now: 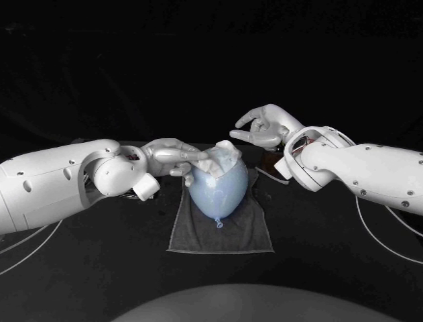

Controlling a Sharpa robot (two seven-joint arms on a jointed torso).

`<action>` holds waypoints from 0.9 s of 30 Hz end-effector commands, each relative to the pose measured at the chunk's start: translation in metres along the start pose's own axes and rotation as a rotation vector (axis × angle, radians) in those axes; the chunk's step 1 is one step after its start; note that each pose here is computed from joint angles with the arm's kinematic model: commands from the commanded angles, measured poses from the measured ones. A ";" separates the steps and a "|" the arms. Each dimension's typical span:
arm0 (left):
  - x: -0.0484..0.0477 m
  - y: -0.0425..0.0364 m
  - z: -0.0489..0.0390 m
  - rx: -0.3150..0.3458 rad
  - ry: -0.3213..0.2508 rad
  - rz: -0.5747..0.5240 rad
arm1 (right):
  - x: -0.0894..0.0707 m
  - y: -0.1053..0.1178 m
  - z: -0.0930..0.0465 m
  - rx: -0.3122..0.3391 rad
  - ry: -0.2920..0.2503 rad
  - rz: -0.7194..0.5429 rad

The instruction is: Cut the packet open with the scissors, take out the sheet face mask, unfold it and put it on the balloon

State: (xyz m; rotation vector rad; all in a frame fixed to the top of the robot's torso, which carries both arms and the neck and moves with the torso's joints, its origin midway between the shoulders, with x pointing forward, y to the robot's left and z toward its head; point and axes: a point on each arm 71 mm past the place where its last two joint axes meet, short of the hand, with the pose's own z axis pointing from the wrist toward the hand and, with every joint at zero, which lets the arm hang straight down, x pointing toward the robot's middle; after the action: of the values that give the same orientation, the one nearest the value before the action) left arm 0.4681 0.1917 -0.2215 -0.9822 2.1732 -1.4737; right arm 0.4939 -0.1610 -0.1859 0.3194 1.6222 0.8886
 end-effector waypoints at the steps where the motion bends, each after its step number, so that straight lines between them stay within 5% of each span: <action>1: -0.0001 -0.0027 0.0003 0.032 -0.023 -0.007 | 0.000 -0.002 -0.002 -0.004 0.021 -0.018; 11: -0.0046 -0.0037 -0.0012 0.059 -0.085 0.003 | 0.004 0.006 -0.020 -0.101 -0.010 0.000; 27: -0.0082 -0.0013 -0.0044 0.059 -0.109 0.001 | 0.029 0.020 -0.048 -0.244 0.033 -0.050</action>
State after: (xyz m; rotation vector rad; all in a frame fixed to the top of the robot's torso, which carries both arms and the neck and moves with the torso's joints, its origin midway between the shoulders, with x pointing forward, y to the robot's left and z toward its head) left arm 0.4715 0.2010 -0.2209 -1.0244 2.0623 -1.4307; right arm 0.4404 -0.1502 -0.1962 0.1898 1.5794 1.0349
